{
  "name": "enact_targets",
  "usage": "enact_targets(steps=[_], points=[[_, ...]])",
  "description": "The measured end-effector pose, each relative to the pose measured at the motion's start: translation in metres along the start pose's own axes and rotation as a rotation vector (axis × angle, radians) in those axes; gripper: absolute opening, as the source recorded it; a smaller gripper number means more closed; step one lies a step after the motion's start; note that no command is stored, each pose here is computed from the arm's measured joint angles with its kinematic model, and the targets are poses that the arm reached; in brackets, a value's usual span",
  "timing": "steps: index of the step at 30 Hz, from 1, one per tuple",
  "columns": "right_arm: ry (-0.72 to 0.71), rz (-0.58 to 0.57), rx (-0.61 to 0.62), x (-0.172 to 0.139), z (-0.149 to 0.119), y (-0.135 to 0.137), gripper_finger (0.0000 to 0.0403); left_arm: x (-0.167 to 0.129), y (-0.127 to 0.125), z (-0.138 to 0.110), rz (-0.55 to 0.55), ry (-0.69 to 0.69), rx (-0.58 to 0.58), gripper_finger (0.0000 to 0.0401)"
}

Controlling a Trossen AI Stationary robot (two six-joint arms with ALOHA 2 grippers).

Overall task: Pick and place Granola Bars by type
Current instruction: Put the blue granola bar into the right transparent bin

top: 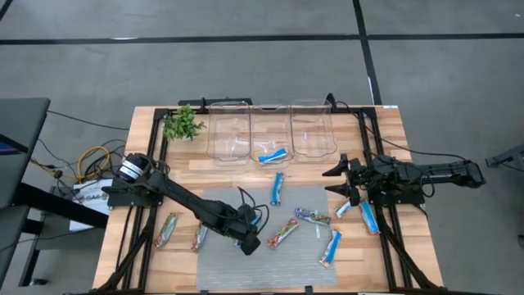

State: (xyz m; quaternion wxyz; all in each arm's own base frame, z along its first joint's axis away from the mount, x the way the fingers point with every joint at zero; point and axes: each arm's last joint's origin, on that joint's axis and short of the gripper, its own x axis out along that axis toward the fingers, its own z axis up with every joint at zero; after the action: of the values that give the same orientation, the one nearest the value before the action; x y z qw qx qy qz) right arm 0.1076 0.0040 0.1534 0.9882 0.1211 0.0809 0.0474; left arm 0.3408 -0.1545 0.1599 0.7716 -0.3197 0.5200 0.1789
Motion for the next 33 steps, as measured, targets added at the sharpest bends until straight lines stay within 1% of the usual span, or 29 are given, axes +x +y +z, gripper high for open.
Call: enact_targets(steps=[8,13,15,17,23,26,29,33], points=[[-0.004,0.001,0.0,0.0,0.0,0.0,0.0255,0.01,0.003,-0.002,0.042,-0.004,0.018,0.0176],[0.0,0.0,0.0,0.0,0.0,0.0,0.0255,0.015,0.002,-0.002,0.037,0.003,0.03,0.0171],[0.002,-0.001,0.0,0.0,0.0,0.0,0.0255,0.015,0.002,-0.002,0.036,0.002,0.031,0.0158],[0.002,0.0,0.0,0.0,0.0,0.0,0.0255,0.015,0.003,-0.002,0.038,0.003,0.04,0.0138],[0.002,-0.001,0.0,0.0,0.0,0.0,0.0255,0.015,0.002,-0.002,0.026,0.01,0.051,0.0056],[0.002,-0.001,0.0,0.0,0.0,0.0,0.0255,0.015,0.001,-0.001,0.012,0.004,0.071,0.0028],[0.002,-0.001,0.0,0.0,0.0,0.0,0.0255,0.015,-0.003,0.0,-0.022,-0.005,0.079,0.0018],[0.002,-0.001,0.0,0.0,0.0,0.0,0.0255,0.012,-0.01,0.005,-0.099,-0.035,0.094,0.0026]])
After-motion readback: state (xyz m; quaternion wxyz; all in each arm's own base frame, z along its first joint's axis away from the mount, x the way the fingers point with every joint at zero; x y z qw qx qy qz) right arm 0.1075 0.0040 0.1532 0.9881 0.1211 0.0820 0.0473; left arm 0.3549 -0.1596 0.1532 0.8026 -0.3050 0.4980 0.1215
